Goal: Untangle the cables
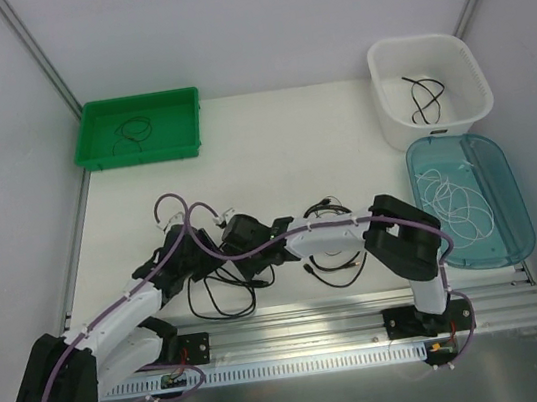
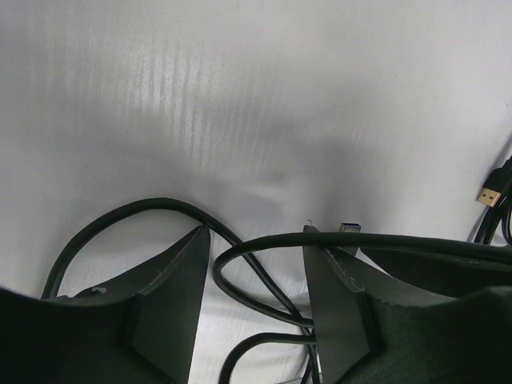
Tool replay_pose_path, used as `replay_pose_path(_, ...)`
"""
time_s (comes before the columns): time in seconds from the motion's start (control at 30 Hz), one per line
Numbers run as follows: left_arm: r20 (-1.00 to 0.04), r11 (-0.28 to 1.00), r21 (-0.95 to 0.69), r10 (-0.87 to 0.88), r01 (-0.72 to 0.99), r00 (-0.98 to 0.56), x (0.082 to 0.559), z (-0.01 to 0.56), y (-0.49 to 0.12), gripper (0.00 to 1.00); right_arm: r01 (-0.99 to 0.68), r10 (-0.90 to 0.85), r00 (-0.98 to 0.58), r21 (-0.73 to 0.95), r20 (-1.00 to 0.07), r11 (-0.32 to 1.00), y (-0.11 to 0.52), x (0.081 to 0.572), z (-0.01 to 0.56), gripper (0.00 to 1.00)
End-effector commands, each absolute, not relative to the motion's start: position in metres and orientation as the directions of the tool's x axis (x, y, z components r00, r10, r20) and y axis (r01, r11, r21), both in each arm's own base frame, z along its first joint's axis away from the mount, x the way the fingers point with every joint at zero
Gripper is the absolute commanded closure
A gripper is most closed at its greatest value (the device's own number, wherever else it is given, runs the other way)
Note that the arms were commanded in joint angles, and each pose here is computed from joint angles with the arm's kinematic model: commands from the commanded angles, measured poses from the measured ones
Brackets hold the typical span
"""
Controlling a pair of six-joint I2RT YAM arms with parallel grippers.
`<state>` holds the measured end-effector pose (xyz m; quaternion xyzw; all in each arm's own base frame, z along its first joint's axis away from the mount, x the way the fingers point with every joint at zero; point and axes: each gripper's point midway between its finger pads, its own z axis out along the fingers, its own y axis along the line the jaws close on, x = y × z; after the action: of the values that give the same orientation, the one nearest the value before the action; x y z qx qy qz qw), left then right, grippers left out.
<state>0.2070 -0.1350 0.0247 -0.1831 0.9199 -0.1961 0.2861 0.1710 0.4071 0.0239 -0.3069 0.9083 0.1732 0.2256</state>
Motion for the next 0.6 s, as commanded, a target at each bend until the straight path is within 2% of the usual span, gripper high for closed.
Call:
replay_pose_path(0.0, -0.451, 0.854, -0.443, -0.475, -0.272, -0.756, 0.202, 0.017, -0.124, 0.50, -0.578, -0.468, -0.710, 0.056, -0.526, 0.814, 0.399, 0.182, 0.018, 0.51)
replay_pose_path(0.07, -0.454, 0.852, -0.449, -0.478, -0.270, -0.752, 0.202, 0.018, -0.125, 0.50, -0.564, -0.476, -0.708, 0.012, -0.522, 0.826, 0.395, 0.185, 0.011, 0.57)
replay_pose_path(0.1, -0.457, 0.851, -0.451, -0.480, -0.271, -0.749, 0.202, 0.019, -0.124, 0.50, -0.554, -0.479, -0.712, -0.008, -0.514, 0.833, 0.391, 0.185, 0.007, 0.65)
replay_pose_path(0.27, -0.465, 0.844, -0.465, -0.490, -0.268, -0.737, 0.203, 0.022, -0.124, 0.49, -0.523, -0.498, -0.704, -0.106, -0.506, 0.846, 0.369, 0.193, 0.000, 0.90)
replay_pose_path(0.3, -0.465, 0.842, -0.469, -0.492, -0.267, -0.736, 0.203, 0.023, -0.125, 0.47, -0.519, -0.502, -0.703, -0.119, -0.504, 0.846, 0.366, 0.194, 0.000, 0.99)
replay_pose_path(0.37, -0.469, 0.836, -0.488, -0.493, -0.250, -0.733, 0.205, 0.030, -0.128, 0.44, -0.511, -0.502, -0.701, -0.134, -0.507, 0.849, 0.358, 0.199, 0.001, 0.99)
replay_pose_path(0.43, -0.478, 0.830, -0.513, -0.489, -0.220, -0.730, 0.210, 0.043, -0.134, 0.35, -0.497, -0.483, -0.705, -0.124, -0.519, 0.859, 0.352, 0.208, 0.008, 0.99)
replay_pose_path(0.57, -0.539, 0.819, -0.563, -0.469, -0.116, -0.700, 0.225, 0.096, -0.147, 0.12, -0.452, -0.430, -0.702, -0.111, -0.569, 0.885, 0.332, 0.234, 0.036, 0.99)
